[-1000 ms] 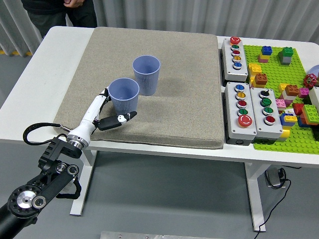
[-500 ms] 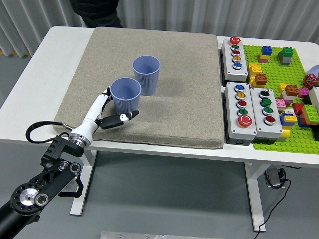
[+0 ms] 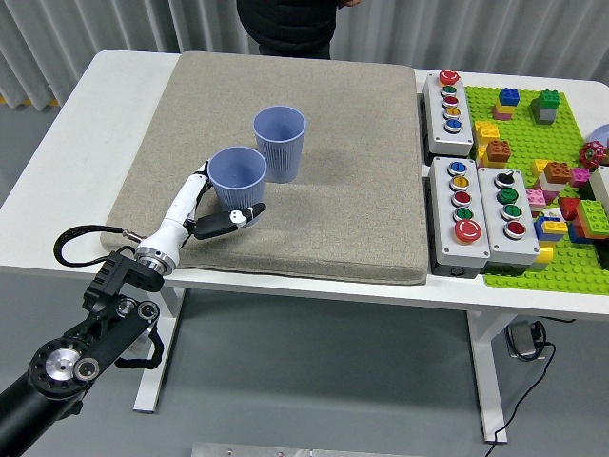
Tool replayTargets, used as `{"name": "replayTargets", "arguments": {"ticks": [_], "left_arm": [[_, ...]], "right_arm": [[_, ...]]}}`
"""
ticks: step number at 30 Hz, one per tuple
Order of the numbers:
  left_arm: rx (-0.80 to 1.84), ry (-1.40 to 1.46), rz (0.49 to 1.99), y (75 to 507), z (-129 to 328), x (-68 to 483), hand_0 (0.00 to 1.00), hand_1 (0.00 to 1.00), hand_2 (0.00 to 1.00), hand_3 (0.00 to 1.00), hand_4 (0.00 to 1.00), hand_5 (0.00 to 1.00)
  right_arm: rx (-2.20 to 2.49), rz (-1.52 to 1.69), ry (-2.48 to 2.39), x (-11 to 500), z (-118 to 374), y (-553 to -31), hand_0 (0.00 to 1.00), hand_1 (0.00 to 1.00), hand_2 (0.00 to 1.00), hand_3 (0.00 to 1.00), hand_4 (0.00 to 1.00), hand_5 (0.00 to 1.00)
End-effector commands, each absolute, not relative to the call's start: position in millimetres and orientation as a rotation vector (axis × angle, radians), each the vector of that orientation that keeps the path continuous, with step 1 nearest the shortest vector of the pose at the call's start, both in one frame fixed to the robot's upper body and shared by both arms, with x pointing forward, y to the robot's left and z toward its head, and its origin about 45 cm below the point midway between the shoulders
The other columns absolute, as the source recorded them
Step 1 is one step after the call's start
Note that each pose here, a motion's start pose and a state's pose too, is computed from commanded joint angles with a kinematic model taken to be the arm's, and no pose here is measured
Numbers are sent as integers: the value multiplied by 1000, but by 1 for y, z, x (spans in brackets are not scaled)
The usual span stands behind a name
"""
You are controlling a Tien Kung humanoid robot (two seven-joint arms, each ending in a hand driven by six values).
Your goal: Pick cup pour cup place
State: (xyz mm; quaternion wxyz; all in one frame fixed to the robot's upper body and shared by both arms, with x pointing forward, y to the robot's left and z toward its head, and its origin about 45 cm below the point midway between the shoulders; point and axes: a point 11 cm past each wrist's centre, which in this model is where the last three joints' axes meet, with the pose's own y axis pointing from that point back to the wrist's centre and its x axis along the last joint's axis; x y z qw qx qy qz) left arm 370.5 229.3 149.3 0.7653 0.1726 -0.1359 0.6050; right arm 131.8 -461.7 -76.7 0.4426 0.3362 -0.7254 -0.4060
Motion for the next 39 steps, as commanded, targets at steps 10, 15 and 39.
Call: {"name": "replayTargets", "arguments": {"ticks": [10,15,39], "left_arm": [[373,-290,1307,222,149,379,922,926,998,998,937,387],[375,-276,1310,220,146,382,922,927,998,998,939,387],[322,-278,1293,209,147,378,617,519,516,520,918,348]], "right_arm": [[841,-1004,-1809,137,-75,-462,698,633,595,593,2,245],[843,-1003,-1810,139,-75,-462,698,633,595,593,2,249],[846,-1002,-1808,140,-74,-462,698,633,596,593,2,256]]}}
